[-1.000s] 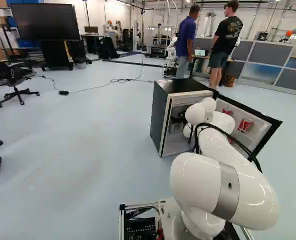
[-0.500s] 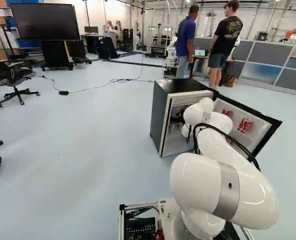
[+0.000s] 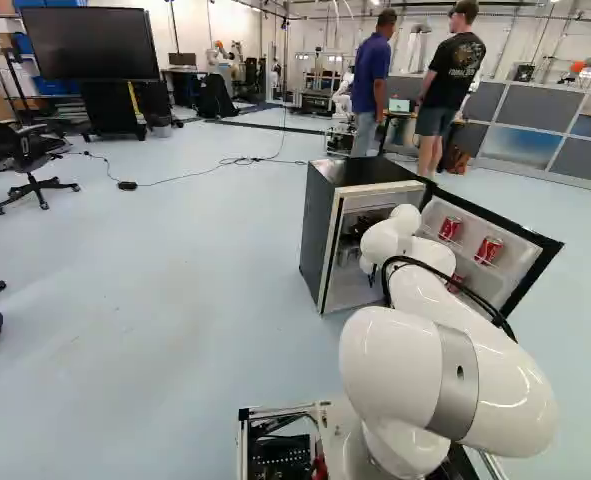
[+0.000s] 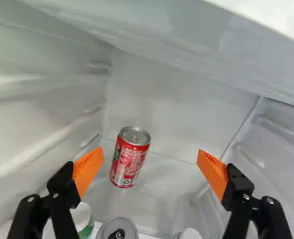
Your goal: Grab a drink from the fridge
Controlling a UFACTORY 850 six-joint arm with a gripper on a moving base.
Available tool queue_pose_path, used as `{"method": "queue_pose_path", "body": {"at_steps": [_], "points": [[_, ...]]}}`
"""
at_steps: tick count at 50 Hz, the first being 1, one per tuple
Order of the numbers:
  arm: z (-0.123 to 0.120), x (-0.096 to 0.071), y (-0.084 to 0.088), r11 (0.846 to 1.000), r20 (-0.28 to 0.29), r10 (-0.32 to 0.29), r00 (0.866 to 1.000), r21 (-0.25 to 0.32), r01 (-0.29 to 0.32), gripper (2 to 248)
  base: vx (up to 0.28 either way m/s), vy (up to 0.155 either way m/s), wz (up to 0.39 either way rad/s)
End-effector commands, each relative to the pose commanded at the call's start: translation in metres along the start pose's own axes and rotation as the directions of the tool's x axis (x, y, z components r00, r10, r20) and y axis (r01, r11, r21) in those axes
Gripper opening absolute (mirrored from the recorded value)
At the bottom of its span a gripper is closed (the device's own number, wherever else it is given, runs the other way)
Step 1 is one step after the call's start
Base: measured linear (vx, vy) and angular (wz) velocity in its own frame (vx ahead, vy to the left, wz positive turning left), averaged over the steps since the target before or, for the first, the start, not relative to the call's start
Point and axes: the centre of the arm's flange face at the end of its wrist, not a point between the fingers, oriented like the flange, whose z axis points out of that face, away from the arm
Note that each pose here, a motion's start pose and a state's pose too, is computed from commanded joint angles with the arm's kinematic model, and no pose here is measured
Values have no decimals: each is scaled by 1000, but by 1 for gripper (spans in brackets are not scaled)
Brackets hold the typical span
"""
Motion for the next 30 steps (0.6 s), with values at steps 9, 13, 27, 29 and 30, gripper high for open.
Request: {"method": "queue_pose_path", "body": {"at_steps": [9,13,27,29,30], "points": [[0,0,0,1000,-1,-1,1000,0,1,247,0,0,0],[0,0,0,1000,-1,1,1000,0,-1,247,0,0,0],[0,0,0,993,-1,116,993,0,-116,247,0,0,0],[0,0,0,991,-1,136,991,0,-136,247,0,0,0],[0,0,0,989,-1,146,989,0,-146,247,0,0,0]]}}
